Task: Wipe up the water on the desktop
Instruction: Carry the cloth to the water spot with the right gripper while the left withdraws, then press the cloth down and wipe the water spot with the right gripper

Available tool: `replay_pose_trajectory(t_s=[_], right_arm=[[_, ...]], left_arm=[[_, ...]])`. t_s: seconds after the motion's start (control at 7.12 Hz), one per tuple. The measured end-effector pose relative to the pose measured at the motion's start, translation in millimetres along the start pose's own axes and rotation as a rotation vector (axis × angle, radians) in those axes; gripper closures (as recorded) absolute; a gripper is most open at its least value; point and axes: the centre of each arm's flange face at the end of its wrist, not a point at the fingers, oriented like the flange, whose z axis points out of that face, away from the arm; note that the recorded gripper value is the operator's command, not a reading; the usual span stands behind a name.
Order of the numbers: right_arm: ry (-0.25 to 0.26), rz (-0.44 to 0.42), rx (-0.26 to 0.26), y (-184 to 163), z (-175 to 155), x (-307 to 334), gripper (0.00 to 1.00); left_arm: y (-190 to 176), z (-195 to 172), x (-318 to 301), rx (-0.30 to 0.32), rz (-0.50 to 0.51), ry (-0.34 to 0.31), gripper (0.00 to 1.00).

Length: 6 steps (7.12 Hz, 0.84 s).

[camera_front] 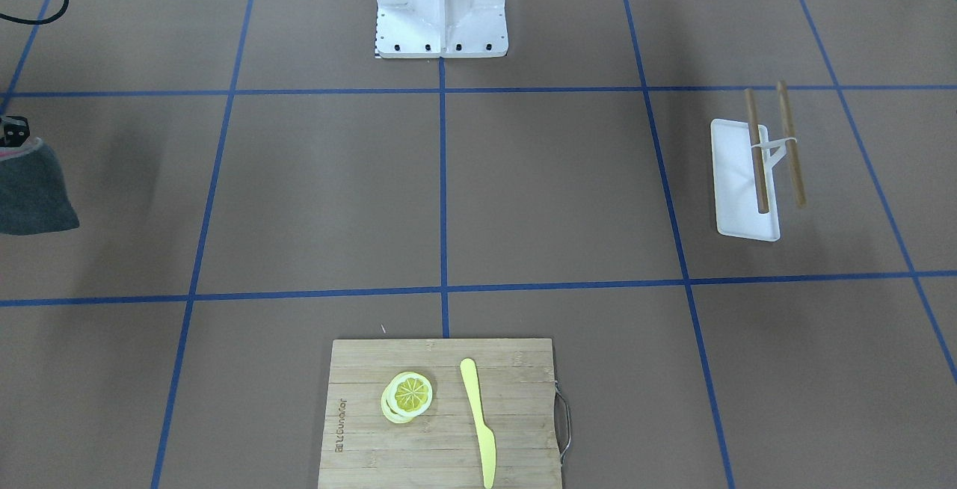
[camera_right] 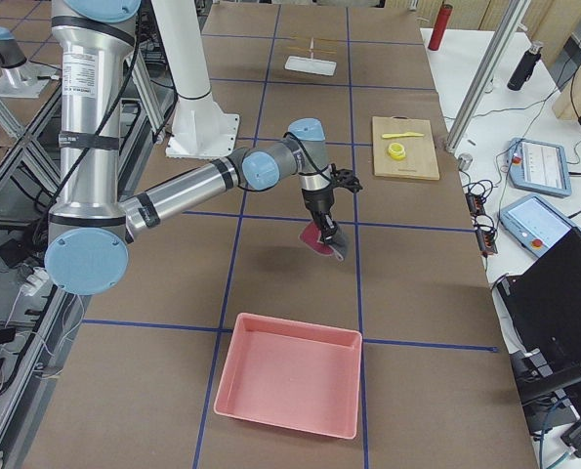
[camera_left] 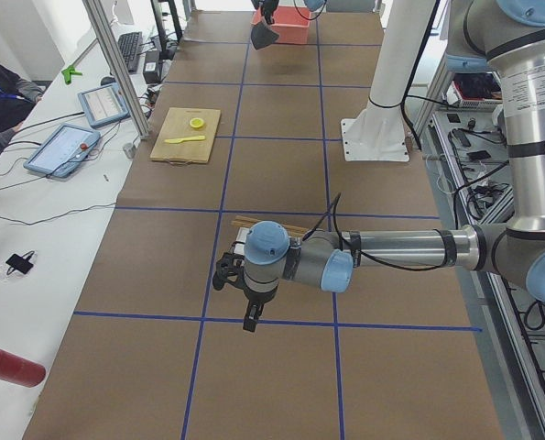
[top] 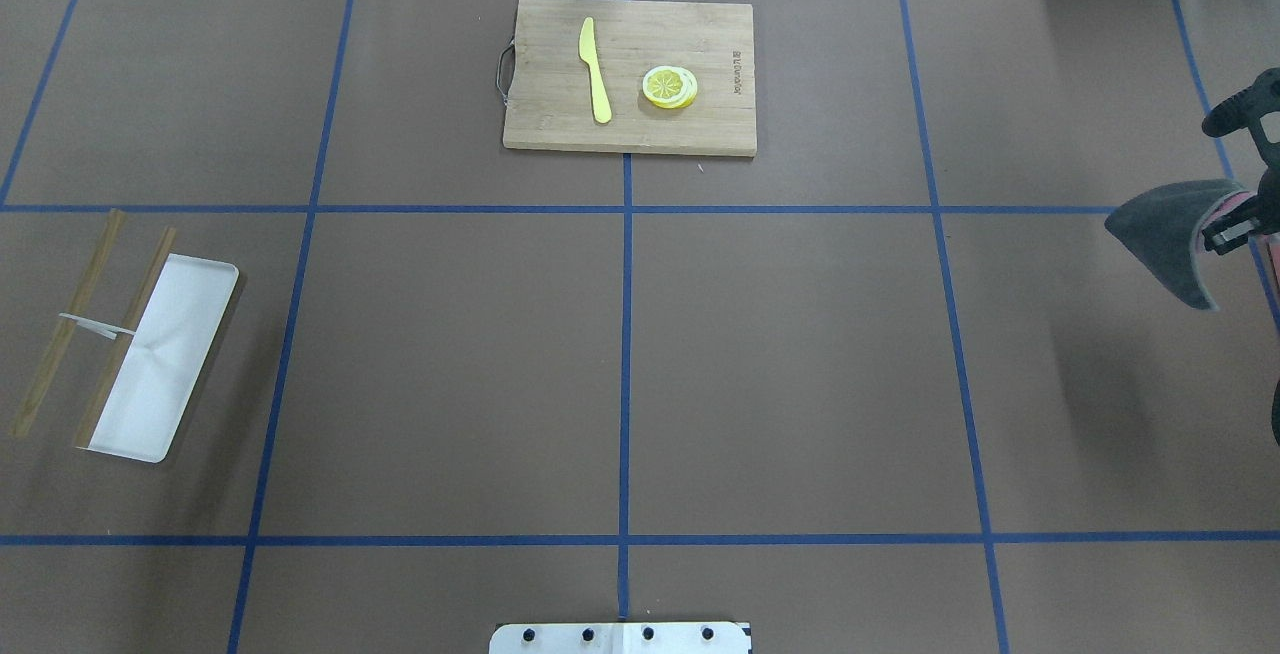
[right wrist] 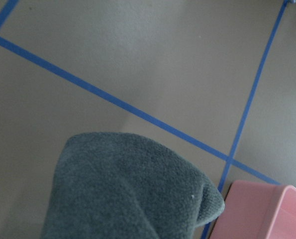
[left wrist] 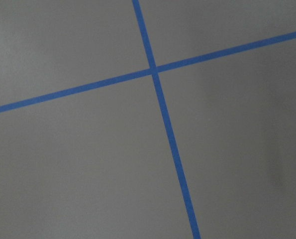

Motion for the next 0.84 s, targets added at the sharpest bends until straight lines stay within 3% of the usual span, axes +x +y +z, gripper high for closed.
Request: replay_pose_trajectory(t_s=[0.28, 0.56, 0.84], right_arm=[[0.074, -0.062, -0.080, -21.4, 26.9, -19.7, 1.00], [0.122, -0.116, -0.121, -68.5, 68.0, -58.1, 1.00], [0.136, -0.152, -0.131, -96.7, 83.8, -101.9, 1.00]], left_arm=[[2.1, 1.2, -1.7, -0.007, -0.008, 0.000, 0.01], [2.5, 0.9, -1.1, -0.007, -0.009, 0.003, 0.01], [2.1, 0.5, -0.6, -0.006, -0.008, 0.005, 0.01]])
